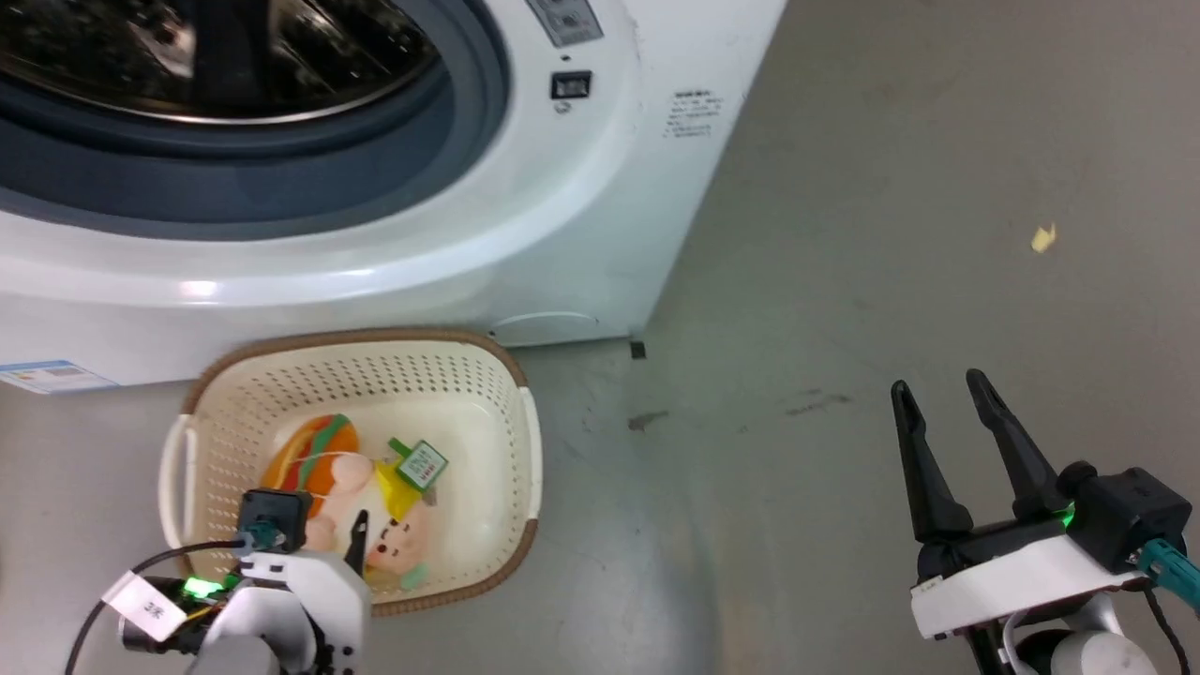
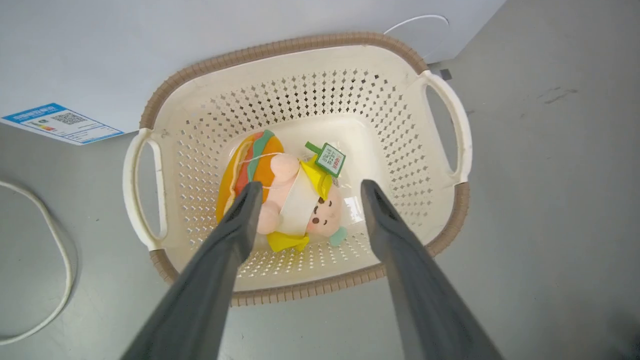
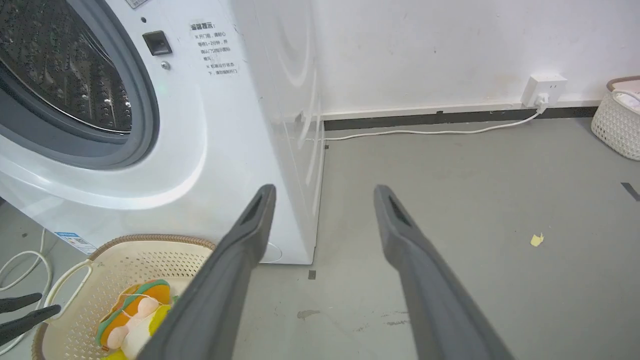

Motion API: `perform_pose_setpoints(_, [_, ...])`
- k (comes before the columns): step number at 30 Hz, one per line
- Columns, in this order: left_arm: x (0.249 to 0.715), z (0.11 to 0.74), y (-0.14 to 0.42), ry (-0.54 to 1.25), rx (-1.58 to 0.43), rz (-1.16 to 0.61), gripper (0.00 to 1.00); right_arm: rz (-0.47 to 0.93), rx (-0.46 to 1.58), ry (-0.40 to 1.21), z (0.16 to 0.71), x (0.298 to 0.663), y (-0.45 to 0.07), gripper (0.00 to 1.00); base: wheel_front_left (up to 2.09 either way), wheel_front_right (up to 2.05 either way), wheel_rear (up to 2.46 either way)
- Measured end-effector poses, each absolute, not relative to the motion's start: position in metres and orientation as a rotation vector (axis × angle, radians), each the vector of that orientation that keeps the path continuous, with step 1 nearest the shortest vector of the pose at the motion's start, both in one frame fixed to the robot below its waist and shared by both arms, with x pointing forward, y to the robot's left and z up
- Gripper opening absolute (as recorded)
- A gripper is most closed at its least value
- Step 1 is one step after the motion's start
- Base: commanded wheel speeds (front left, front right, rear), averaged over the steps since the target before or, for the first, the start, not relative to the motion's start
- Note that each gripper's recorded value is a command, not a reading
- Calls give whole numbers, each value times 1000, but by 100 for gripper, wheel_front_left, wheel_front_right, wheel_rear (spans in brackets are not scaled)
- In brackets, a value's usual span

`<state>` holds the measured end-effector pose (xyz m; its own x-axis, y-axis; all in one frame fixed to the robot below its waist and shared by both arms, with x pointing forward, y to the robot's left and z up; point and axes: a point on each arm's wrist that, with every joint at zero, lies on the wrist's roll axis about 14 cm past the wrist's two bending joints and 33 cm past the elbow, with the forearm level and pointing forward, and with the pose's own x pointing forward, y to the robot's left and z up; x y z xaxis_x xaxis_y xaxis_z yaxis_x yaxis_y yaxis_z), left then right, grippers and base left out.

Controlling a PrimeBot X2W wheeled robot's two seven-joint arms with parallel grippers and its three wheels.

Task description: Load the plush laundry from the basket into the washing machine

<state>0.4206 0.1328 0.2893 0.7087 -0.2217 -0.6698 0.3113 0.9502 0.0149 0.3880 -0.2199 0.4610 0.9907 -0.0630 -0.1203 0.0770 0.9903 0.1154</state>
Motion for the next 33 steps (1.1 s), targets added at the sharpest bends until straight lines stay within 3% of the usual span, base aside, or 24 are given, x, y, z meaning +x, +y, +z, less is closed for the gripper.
perform_pose_setpoints(33, [458, 152, 143, 1088, 300, -396, 100, -165, 151, 206, 405, 410, -246, 100, 0, 0, 0])
